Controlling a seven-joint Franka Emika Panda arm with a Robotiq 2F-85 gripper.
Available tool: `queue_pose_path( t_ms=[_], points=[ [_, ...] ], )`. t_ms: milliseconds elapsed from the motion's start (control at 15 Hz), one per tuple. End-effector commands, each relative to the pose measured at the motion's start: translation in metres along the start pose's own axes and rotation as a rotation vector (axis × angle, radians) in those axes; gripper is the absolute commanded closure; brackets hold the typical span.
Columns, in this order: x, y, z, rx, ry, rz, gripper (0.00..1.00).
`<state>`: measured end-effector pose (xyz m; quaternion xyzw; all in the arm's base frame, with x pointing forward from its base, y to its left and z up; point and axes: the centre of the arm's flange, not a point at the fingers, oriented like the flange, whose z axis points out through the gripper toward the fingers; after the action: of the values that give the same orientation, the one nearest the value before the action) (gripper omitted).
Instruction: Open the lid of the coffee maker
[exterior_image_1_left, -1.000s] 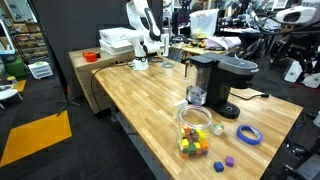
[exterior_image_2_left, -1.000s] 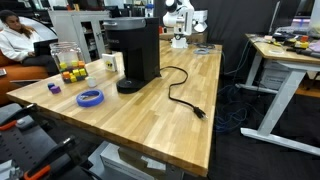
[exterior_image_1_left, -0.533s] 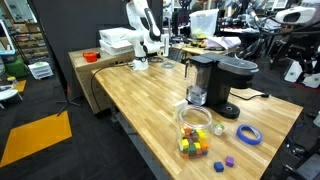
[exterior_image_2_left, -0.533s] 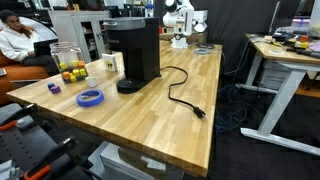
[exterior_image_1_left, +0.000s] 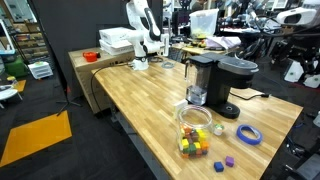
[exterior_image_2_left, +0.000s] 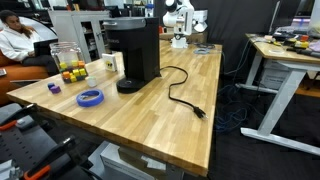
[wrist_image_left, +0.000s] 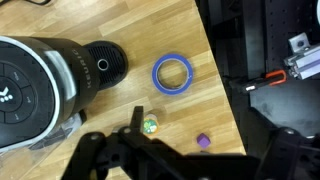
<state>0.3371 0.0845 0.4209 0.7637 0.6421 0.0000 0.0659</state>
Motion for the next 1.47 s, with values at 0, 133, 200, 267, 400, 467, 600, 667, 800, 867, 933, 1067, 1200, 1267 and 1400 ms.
queue_pose_path(
  t_ms=[0,133,200,267,400,467,600,667,800,867,933,1067,1200,1267,1400],
  points=[
    [-0.008,-0.011,0.008,-0.035,-0.027,0.014,0.00],
    [-0.012,-0.014,0.017,-0.024,-0.030,0.020,0.00],
    [-0.014,-0.013,0.021,-0.019,-0.028,0.024,0.00],
    [-0.016,-0.012,0.025,-0.015,-0.026,0.027,0.00],
    [-0.018,-0.004,0.030,-0.011,-0.025,0.030,0.00],
    [-0.018,0.000,0.031,-0.014,-0.021,0.031,0.00],
    [-0.019,0.007,0.036,-0.015,-0.016,0.032,0.00],
    [-0.019,0.010,0.039,-0.016,-0.013,0.033,0.00],
    [-0.020,0.010,0.045,-0.011,-0.010,0.037,0.00],
    [-0.020,0.011,0.047,-0.010,-0.010,0.037,0.00],
    [-0.021,0.011,0.049,-0.008,-0.007,0.040,0.01],
    [-0.022,0.013,0.051,-0.013,-0.003,0.045,0.27],
    [-0.022,0.014,0.051,-0.025,-0.014,0.041,0.41],
    [-0.022,0.013,0.050,-0.032,-0.016,0.038,0.48],
    [-0.020,0.011,0.050,-0.043,-0.029,0.023,0.63]
  ],
)
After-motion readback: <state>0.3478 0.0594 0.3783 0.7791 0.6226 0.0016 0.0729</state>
